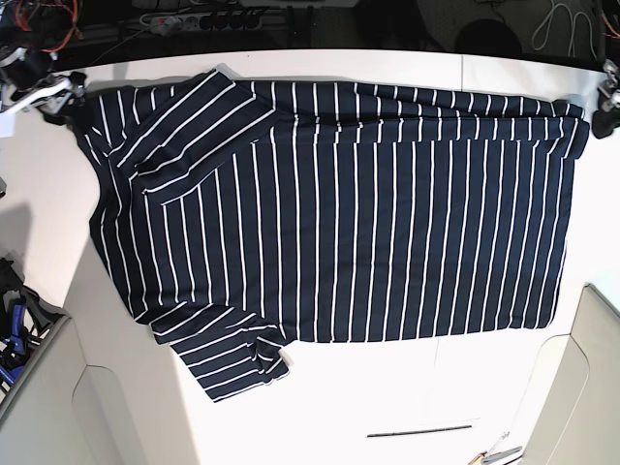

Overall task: Fold the T-shirt properly
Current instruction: 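Release the shirt and raise both grippers away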

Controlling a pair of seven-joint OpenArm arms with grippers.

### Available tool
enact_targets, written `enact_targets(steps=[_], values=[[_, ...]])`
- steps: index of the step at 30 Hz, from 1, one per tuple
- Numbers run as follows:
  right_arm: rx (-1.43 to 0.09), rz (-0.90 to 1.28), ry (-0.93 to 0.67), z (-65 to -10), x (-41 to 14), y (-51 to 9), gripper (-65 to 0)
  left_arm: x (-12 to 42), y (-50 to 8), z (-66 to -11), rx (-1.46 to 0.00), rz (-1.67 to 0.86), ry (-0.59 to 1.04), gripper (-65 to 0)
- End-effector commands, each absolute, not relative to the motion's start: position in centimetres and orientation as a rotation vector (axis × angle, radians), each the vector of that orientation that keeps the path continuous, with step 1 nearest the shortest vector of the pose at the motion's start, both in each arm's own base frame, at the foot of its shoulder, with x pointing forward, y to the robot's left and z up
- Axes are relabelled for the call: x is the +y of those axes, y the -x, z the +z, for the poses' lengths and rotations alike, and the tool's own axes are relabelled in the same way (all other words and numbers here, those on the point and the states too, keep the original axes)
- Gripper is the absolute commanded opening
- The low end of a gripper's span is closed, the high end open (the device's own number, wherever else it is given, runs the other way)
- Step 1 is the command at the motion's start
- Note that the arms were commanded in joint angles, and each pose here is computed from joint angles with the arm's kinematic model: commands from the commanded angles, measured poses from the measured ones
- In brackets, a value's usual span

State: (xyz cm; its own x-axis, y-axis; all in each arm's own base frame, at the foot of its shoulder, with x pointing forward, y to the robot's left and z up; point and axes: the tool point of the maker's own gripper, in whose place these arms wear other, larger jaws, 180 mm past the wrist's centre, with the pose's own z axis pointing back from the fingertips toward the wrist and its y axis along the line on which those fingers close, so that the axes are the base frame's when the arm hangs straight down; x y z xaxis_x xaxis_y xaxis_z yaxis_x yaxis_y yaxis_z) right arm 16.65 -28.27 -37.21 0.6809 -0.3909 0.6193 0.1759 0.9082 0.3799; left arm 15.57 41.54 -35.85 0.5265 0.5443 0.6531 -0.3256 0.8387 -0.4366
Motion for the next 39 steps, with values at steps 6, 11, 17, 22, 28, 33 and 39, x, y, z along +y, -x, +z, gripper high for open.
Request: enact_targets(steps=[6, 11, 17, 22, 28, 33, 39], values=[[-0.883, -0.281, -0.167, -33.8, -32.2, -19.9, -28.1, 45.4, -15.8, -30.6, -1.044, 0.542, 0.214, -33.3], [-0.967, -0.253, -0.131, -31.3, -33.7, -23.4, -28.1, 46.7, -17.3, -28.0, -1.094, 0.499, 0.197, -33.3], [-1.030, -0.274, -0.158, -30.0, -35.5, -27.2, -28.1, 47.4, -20.0, -25.5, -1.159, 0.448, 0.179, -30.3], [-1.057, -0.314, -0.229, -30.7, -35.7, -30.7, -28.1, 46.2, -23.0, -24.7, -1.166, 0.364, 0.199, -30.3], [-1.029, -0.297, -0.306, -32.2, -33.6, -35.7, -28.1, 43.3, -27.9, -26.1, -1.125, 0.226, 0.180, -30.3], [-1.009, -0.275, -0.321, -33.3, -32.2, -38.4, -28.1, 41.5, -31.0, -26.6, -1.106, 0.155, 0.148, -30.3], [-0.995, -0.266, -0.324, -34.1, -31.5, -40.2, -28.0, 40.1, -34.1, -26.3, -1.116, 0.089, 0.108, -30.3]])
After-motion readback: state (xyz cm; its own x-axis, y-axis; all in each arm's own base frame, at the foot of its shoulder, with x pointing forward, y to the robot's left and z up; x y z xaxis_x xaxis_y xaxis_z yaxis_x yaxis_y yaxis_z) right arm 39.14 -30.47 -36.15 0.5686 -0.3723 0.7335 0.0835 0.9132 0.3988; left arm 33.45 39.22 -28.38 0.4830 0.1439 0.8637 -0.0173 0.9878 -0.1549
